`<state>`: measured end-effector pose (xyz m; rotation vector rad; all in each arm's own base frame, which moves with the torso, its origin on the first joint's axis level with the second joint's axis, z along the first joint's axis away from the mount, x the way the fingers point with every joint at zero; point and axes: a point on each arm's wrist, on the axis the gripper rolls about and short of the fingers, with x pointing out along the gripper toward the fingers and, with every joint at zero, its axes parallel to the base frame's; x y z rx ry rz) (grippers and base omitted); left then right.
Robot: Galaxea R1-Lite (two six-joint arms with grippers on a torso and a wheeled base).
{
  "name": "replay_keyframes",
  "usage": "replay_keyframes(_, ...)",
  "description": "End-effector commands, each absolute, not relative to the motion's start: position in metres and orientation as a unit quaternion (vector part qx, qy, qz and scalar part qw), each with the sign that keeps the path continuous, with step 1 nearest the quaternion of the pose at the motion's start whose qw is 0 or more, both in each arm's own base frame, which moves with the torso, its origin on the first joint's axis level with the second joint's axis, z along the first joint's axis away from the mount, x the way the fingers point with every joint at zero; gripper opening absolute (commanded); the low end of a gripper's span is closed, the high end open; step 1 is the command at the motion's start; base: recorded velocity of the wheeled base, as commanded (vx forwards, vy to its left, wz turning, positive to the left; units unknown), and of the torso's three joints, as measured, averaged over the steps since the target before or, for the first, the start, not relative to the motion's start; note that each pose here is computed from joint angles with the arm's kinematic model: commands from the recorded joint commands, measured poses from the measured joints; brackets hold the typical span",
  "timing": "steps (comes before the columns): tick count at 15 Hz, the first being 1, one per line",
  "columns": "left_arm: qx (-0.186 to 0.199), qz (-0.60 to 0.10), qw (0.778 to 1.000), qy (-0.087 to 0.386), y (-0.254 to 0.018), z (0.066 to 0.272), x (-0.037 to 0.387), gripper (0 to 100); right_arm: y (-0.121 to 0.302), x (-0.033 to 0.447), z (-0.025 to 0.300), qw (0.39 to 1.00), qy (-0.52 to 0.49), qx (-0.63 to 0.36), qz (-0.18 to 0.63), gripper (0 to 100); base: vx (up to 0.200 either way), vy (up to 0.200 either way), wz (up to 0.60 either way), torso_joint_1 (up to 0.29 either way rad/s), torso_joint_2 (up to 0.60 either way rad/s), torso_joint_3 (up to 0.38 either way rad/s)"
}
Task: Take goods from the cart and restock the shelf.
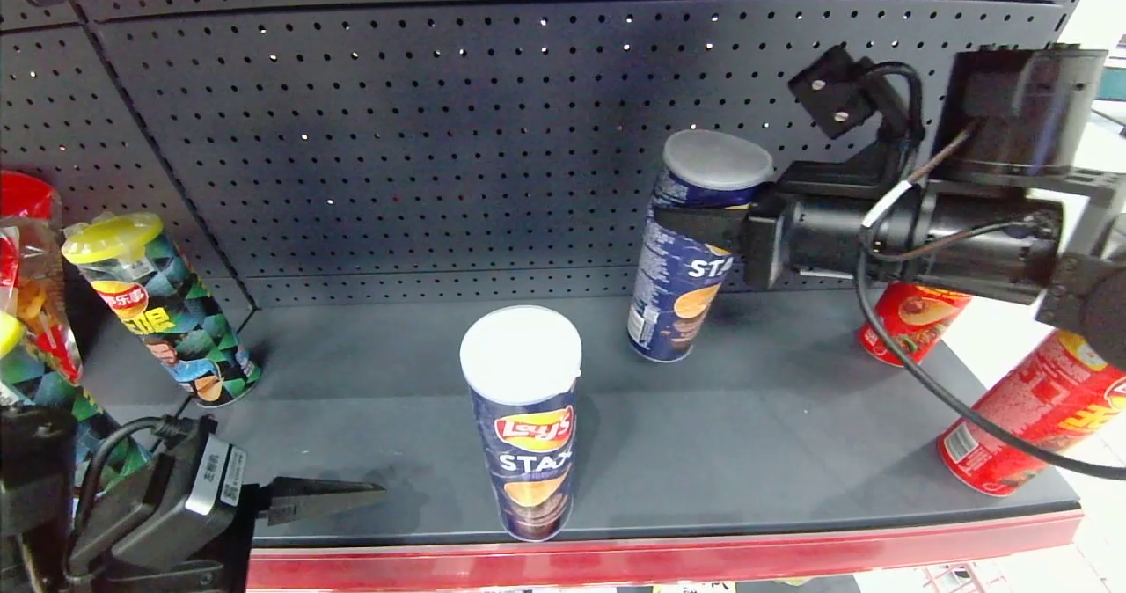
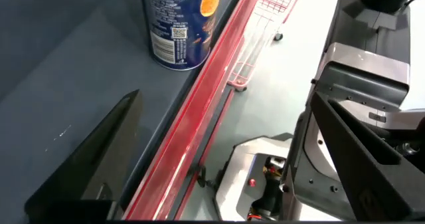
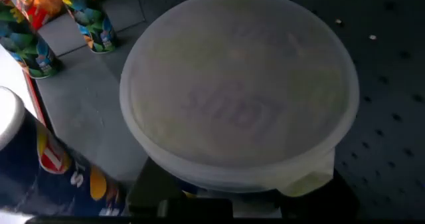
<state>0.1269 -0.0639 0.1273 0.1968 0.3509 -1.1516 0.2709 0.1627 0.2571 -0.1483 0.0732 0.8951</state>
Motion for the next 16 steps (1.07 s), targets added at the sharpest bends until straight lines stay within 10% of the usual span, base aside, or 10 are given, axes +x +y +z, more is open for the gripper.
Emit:
replay_keyframes(1, 0.093, -0.539, 0.822, 0.159, -0.063, 0.129, 0.125, 100, 0.187, 0.294, 0.240, 0.891, 0.054, -0.071, 0.446, 0, 0.000, 0.000, 0.00, 0.000, 0.00, 0.000)
replay_keyframes(16, 0.096, -0.526, 0.829, 0.163, -0.062, 0.129, 0.124, 100, 0.232, 0.297, 0.218, 0.862, 0.072, -0.080, 0.496, 0, 0.000, 0.000, 0.00, 0.000, 0.00, 0.000)
